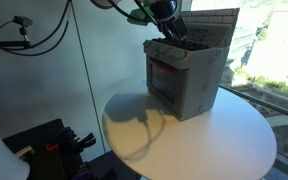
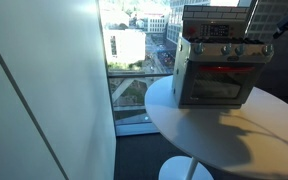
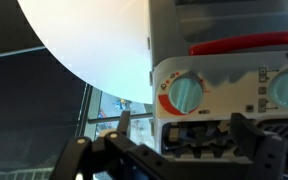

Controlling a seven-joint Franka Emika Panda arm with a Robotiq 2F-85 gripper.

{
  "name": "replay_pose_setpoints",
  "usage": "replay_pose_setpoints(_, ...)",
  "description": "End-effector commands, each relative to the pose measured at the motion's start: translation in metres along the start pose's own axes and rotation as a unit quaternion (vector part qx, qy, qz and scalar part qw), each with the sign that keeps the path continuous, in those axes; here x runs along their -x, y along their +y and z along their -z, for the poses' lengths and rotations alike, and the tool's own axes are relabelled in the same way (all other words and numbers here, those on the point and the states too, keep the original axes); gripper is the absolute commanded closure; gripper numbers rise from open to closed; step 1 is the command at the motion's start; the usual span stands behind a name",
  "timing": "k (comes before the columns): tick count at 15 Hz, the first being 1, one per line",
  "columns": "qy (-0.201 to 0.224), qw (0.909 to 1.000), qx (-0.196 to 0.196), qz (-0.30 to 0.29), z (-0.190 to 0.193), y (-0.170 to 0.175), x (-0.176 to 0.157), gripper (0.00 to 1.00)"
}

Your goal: Turn the knob on the far right to the right.

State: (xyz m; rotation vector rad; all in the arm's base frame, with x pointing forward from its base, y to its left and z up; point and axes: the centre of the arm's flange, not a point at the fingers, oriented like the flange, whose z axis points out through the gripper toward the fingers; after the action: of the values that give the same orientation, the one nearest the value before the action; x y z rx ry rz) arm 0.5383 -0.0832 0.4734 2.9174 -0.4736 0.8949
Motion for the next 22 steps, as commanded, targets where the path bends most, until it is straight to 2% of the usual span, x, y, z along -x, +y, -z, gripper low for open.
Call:
replay_pose_setpoints(1, 0.007, 0.9998, -0.02, 0.007, -0.009, -0.002, -0.015, 0.0)
replay_pose_setpoints(14, -0.001, 0.9995, -0.032, 0.005, -0.033, -0.01, -0.021, 0.0)
replay_pose_setpoints(15, -0.002, 0.9994, -0.033, 0.004, -0.034, -0.011, -0.022, 0.06)
replay_pose_setpoints(17, -0.003, 0.9994, -0.035, 0.004, -0.035, -0.012, -0.022, 0.1)
replay_pose_setpoints(22, -0.004, 0.9993, -0.037, 0.004, -0.036, -0.012, -0.021, 0.11)
